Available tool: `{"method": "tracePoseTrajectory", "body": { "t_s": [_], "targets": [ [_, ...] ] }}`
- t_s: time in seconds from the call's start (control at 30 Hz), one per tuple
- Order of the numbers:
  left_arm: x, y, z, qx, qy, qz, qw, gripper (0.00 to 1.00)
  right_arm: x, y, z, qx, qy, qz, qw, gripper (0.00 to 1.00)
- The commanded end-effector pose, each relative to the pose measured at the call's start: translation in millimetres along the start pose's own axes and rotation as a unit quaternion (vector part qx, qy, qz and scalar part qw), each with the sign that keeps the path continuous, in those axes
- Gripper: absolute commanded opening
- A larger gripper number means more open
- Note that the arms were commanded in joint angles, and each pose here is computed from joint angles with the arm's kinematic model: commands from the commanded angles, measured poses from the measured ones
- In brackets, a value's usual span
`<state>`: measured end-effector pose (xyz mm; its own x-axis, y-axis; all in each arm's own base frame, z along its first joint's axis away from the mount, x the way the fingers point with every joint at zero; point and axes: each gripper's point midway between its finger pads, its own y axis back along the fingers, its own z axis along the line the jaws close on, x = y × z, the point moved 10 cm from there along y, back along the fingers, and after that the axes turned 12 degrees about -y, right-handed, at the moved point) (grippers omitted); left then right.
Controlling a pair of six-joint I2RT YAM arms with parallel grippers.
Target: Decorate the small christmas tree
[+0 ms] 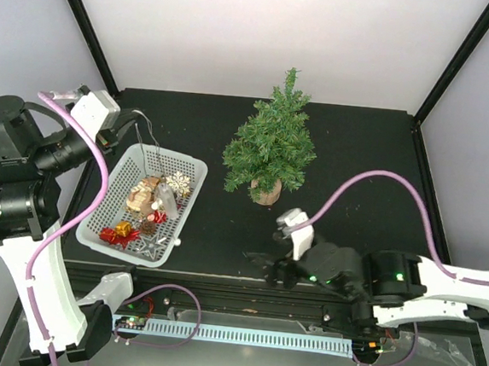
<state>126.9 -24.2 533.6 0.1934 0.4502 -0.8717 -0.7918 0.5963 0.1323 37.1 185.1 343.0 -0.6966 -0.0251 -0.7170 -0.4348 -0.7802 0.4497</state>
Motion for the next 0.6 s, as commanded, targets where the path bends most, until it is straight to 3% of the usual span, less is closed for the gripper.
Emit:
{"method": "tracePoseTrajectory", "body": {
  "t_s": [0.0, 0.33, 0.57],
  "targets": [
    [-7.0, 4.0, -13.5, 0.070, 0.036, -0.029, 0.996, 0.02, -11.1, -13.5, 45.5, 0.050, 0.085, -0.042, 0.994, 0.86],
    [-8.8, 16.0, -48.1, 0.159, 0.046, -0.083, 0.983, 0.02, -45.3, -7.9, 108.2, -0.059, 0.111, -0.098, 0.987, 0.87],
    [6.6, 11.6, -69.5, 0.218, 0.055, -0.085, 0.971, 0.02, -47.8, -33.0, 135.6, -0.038, 0.148, -0.095, 0.984, 0.88]
  ]
}}
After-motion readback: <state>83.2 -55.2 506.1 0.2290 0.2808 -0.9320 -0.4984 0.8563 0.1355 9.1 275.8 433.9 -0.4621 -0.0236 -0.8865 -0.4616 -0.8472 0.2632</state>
